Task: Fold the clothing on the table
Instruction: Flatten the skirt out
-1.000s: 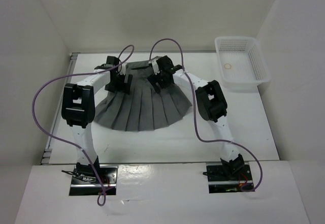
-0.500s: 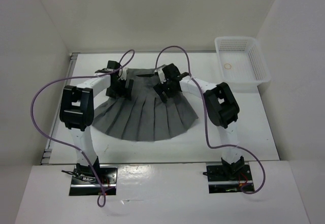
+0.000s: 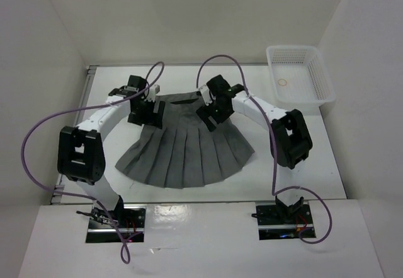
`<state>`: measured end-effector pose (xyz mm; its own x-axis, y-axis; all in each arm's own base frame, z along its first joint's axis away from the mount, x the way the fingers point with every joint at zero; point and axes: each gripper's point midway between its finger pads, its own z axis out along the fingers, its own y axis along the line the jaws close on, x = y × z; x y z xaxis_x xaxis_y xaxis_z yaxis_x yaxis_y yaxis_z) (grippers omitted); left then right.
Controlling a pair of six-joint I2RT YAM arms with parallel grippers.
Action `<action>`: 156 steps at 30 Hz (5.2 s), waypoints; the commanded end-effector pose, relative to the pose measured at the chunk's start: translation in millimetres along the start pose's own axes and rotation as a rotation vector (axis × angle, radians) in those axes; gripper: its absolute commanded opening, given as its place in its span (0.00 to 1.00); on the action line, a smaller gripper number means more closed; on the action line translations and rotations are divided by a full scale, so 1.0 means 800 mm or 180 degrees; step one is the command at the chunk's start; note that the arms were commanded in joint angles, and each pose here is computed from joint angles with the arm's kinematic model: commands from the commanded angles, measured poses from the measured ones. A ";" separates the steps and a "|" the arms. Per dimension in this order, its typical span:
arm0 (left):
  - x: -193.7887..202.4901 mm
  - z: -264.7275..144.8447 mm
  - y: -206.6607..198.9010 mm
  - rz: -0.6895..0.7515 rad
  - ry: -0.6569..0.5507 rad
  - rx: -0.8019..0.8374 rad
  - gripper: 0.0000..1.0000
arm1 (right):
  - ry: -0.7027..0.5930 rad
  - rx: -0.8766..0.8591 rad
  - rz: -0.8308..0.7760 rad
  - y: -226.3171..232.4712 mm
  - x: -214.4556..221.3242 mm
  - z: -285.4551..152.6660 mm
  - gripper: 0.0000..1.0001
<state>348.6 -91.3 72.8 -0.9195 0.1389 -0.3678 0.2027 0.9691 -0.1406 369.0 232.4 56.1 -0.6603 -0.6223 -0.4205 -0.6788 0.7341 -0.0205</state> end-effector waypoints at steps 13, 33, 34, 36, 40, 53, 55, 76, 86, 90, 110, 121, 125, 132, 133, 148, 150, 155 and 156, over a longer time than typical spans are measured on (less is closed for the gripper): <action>-0.082 -0.189 0.054 0.0271 -0.1375 -0.0427 1.00 | -0.1299 -0.0010 -0.1041 0.024 -0.179 -0.131 0.90; 0.043 -0.209 0.099 -0.0009 -0.1285 -0.0534 1.00 | -0.1108 -0.0495 -0.1753 0.006 -0.215 -0.044 0.90; 0.042 -0.209 0.098 0.0026 -0.1289 -0.0512 1.00 | -0.1166 -0.0496 -0.1793 0.006 -0.224 -0.051 0.90; 0.043 -0.210 0.101 0.0001 -0.1291 -0.0528 1.00 | -0.0945 -0.0664 -0.1774 0.012 -0.207 -0.028 0.90; 0.042 -0.206 0.097 0.0008 -0.1279 -0.0454 1.00 | -0.1052 -0.0756 -0.1855 0.018 -0.226 -0.048 0.90; 0.044 -0.183 0.099 0.0007 -0.1138 -0.0349 1.00 | -0.0532 -0.1212 -0.1850 0.048 -0.168 0.010 0.90; 0.047 -0.180 0.099 -0.0001 -0.1112 -0.0341 1.00 | -0.0493 -0.1232 -0.1839 0.048 -0.163 0.014 0.88; 0.045 -0.181 0.103 -0.0018 -0.1141 -0.0365 1.00 | -0.1393 -0.0217 -0.1559 0.012 -0.277 -0.047 0.28; 0.049 -0.182 0.105 -0.0058 -0.1133 -0.0422 1.00 | -0.1658 0.1044 -0.0424 -0.134 -0.304 -0.077 0.95; 0.041 -0.174 0.106 -0.0084 -0.1121 -0.0353 1.00 | -0.1364 0.0448 -0.0454 -0.129 -0.257 -0.095 0.95; -0.127 -0.074 0.099 -0.0104 -0.1222 -0.0247 0.95 | -0.1219 -0.0824 0.0078 -0.097 -0.108 -0.124 0.93; -0.170 0.032 0.076 -0.0169 -0.0994 -0.0778 0.79 | -0.1088 -0.0502 0.0138 -0.107 -0.085 -0.137 0.94; -0.191 0.038 0.090 -0.0186 -0.1067 -0.1030 0.76 | -0.1061 -0.0445 0.0149 -0.106 -0.076 -0.143 0.94; -0.214 0.058 0.094 -0.0155 -0.1091 -0.1046 0.74 | -0.1050 -0.0398 0.0149 -0.112 -0.070 -0.142 0.94; -0.210 0.066 0.096 -0.0121 -0.1041 -0.1053 0.74 | -0.1050 -0.0398 0.0149 -0.112 -0.070 -0.142 0.94; -0.204 0.098 0.093 0.0021 -0.0863 -0.0939 0.70 | -0.1063 -0.0392 0.0194 -0.121 -0.069 -0.142 0.94; -0.206 0.100 0.094 0.0050 -0.0863 -0.0943 0.68 | -0.1038 -0.0403 0.0203 -0.122 -0.068 -0.137 0.94; -0.200 0.111 0.092 0.0058 -0.0790 -0.0881 0.61 | -0.1027 -0.0376 0.0207 -0.124 -0.067 -0.136 0.94; -0.200 0.111 0.092 0.0058 -0.0790 -0.0881 0.59 | -0.1027 -0.0376 0.0207 -0.124 -0.067 -0.136 0.94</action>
<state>532.3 -57.8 33.9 -0.8133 0.1244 -0.5684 0.0693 0.9906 0.1177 428.9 164.1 157.8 -0.6323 -0.4524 -0.6289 -0.6731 0.7227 0.1568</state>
